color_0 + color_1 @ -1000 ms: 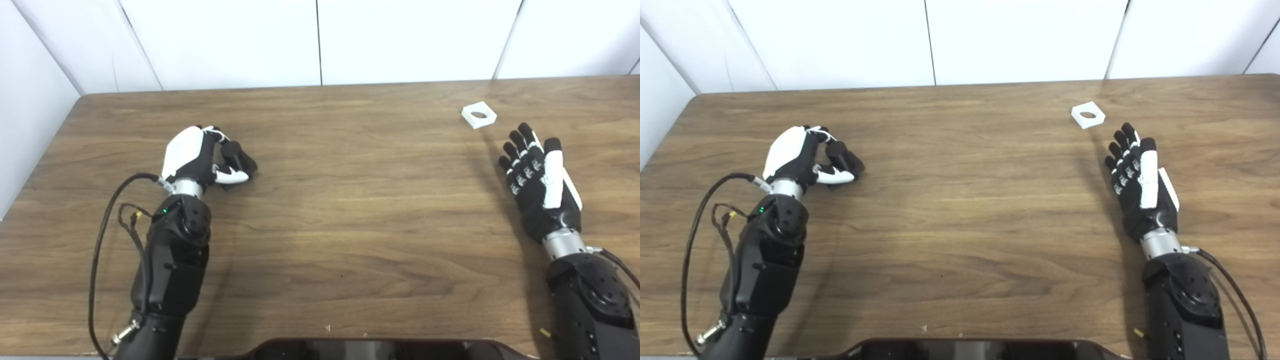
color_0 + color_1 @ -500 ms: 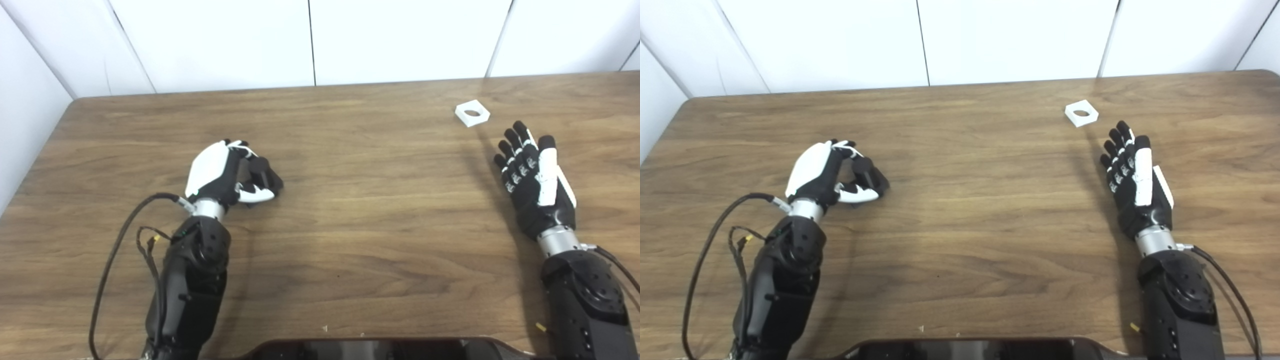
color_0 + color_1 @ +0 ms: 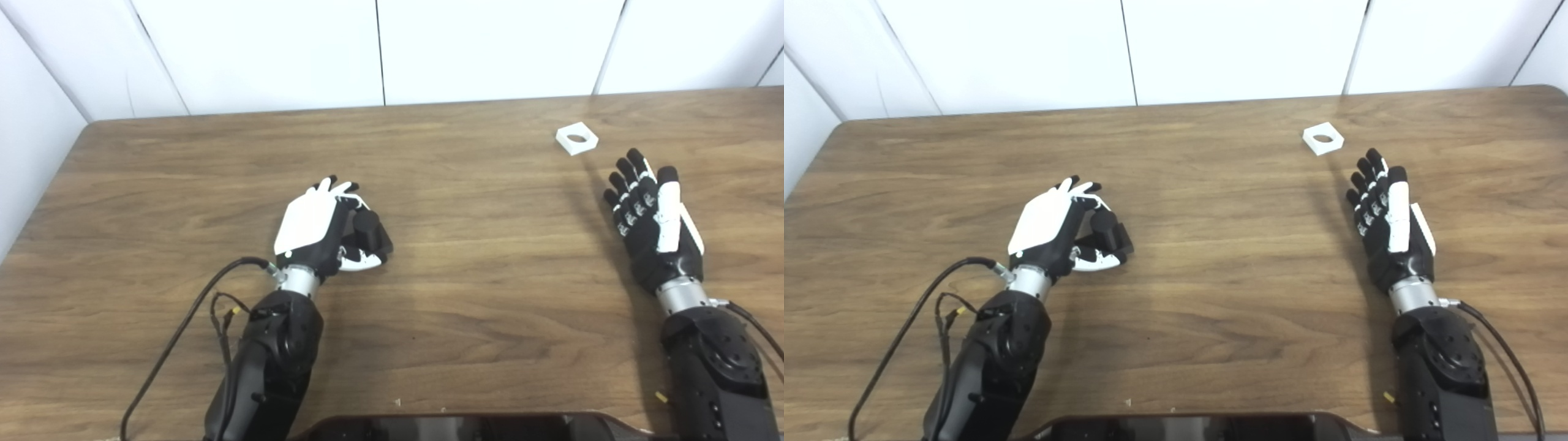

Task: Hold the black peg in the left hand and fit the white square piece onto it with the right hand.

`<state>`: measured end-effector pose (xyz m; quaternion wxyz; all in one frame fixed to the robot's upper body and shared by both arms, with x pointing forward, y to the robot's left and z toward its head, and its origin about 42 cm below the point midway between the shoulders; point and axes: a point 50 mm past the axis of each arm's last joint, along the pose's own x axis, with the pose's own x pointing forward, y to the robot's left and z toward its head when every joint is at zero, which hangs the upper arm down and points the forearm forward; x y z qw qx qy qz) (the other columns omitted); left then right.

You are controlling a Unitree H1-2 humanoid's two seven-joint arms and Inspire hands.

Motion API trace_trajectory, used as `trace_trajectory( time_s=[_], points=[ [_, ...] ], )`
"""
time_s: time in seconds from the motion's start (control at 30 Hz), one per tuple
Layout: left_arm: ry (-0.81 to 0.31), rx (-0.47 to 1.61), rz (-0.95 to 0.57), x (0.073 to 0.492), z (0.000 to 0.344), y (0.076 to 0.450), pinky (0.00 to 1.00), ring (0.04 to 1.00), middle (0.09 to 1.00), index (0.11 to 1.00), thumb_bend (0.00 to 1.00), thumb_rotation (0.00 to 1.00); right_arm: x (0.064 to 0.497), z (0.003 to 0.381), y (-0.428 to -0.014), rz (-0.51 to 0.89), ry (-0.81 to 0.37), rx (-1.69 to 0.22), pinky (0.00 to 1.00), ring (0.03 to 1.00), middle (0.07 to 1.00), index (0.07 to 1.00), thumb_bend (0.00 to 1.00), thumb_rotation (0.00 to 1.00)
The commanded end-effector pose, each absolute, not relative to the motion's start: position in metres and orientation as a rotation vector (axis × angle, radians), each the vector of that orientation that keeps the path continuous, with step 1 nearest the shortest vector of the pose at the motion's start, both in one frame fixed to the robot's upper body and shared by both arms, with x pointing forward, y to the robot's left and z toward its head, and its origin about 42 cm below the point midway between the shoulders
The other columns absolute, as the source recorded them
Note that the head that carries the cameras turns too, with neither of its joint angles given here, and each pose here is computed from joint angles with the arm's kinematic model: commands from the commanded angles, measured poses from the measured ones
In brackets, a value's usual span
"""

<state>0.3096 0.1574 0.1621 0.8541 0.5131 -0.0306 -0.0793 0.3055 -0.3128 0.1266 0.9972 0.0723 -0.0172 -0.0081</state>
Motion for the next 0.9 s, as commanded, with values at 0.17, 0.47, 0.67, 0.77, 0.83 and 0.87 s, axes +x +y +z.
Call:
trace_trajectory(
  time_s=[0.17,0.47,0.67,0.77,0.83,0.87],
  points=[
    [-0.145,1.061,-0.224,0.298,0.172,0.131,1.0,1.0,0.907,0.491,0.52,0.06,0.291,0.105,-0.302,-0.031,0.022,0.183,1.0,1.0,1.0,1.0,0.62,1.0],
    [-0.177,1.055,-0.321,0.282,0.169,0.103,1.0,1.0,0.913,0.491,0.52,0.07,0.289,0.105,-0.301,-0.041,0.022,0.194,1.0,1.0,1.0,1.0,0.62,1.0],
    [-0.195,1.034,-0.363,0.273,0.165,0.087,1.0,1.0,0.908,0.49,0.52,0.07,0.286,0.105,-0.301,-0.05,0.031,0.194,1.0,1.0,1.0,1.0,0.63,1.0],
    [-0.216,1.034,-0.379,0.27,0.163,0.081,1.0,1.0,0.903,0.49,0.52,0.07,0.285,0.104,-0.301,-0.057,0.031,0.186,1.0,1.0,1.0,1.0,0.63,1.0],
    [-0.228,1.031,-0.394,0.268,0.162,0.076,1.0,1.0,0.904,0.49,0.52,0.07,0.284,0.104,-0.301,-0.061,0.03,0.186,1.0,1.0,1.0,1.0,0.61,1.0],
    [-0.232,1.031,-0.399,0.267,0.162,0.074,0.99,0.999,0.902,0.49,0.52,0.07,0.284,0.104,-0.301,-0.061,0.03,0.188,1.0,1.0,1.0,1.0,0.61,1.0]
  ],
)
